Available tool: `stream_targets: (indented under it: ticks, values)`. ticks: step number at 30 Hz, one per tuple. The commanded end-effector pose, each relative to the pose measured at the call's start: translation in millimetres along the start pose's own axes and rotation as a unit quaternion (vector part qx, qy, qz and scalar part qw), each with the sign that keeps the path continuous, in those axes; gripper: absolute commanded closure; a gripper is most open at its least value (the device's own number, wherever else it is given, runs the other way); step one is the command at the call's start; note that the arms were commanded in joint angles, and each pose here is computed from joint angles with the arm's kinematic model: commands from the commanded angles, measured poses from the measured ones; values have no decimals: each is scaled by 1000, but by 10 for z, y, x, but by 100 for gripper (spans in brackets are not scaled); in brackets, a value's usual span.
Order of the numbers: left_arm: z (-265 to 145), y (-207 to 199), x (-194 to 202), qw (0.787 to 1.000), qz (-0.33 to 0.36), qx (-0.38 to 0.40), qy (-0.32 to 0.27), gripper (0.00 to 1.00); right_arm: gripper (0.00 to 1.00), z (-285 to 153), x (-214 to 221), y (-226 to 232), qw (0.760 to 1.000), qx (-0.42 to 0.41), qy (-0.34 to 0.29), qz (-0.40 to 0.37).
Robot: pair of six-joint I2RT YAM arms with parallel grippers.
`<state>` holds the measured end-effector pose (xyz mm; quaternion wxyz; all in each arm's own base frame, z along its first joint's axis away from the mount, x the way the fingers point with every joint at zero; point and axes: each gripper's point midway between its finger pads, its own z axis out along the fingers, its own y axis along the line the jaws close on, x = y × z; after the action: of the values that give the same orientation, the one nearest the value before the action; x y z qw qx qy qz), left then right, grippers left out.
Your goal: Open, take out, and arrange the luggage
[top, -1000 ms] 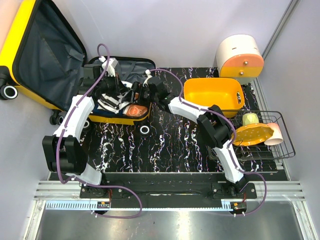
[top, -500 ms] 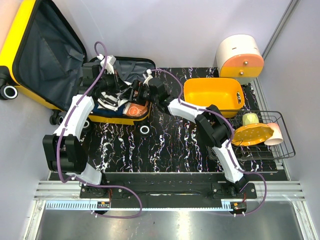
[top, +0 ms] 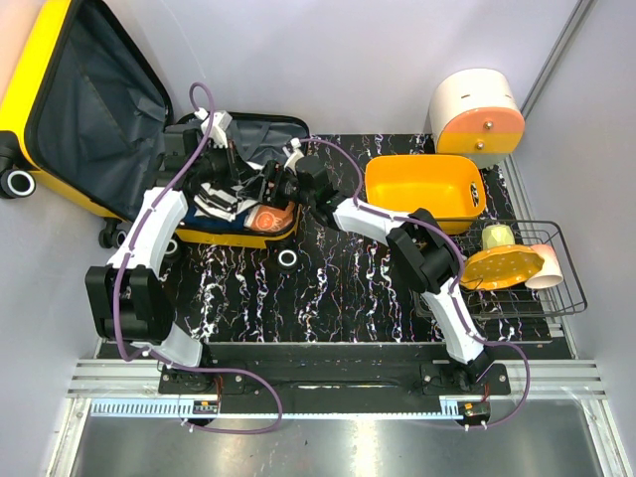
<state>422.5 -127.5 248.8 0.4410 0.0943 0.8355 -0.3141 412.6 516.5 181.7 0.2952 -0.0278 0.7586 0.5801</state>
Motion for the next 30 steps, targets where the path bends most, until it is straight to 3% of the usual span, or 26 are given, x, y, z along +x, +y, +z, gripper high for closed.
stream_targets:
  ticks: [1,2,3,5,6,7,9,13,16,25,30]
  values:
    - [-39,-156,12,999,17,34,23,86,28,67,-223,150,998,-16,-53,-20]
    - [-58,-133,7,999,18,31,24,66,37,60,-222,137,998,-14,-54,-26]
    - [-96,-126,-16,999,26,29,20,54,50,49,-234,136,998,-13,-55,-28]
    - [-198,7,-70,1000,18,1,15,31,65,2,-269,138,998,-14,-57,-35]
    - [-249,13,-108,1000,19,-3,8,27,78,-18,-290,158,997,-15,-60,-39]
    - [-321,86,-171,1000,15,-13,-1,15,84,-61,-324,214,997,-17,-63,-44]
    - [-474,227,-271,999,16,-36,-17,7,97,-117,-376,303,994,-24,-68,-76]
    - [-649,481,-237,997,9,-76,-12,7,100,-311,-592,507,991,-27,-81,-107]
    - [-751,701,-180,995,-7,-95,-11,7,100,-500,-740,413,992,-3,-75,-99]
    - [-612,930,89,993,-44,-104,29,15,100,-966,-808,-286,991,95,-37,-84]
    - [-385,935,189,993,-82,-76,47,16,100,-952,-697,-472,991,110,-6,-78]
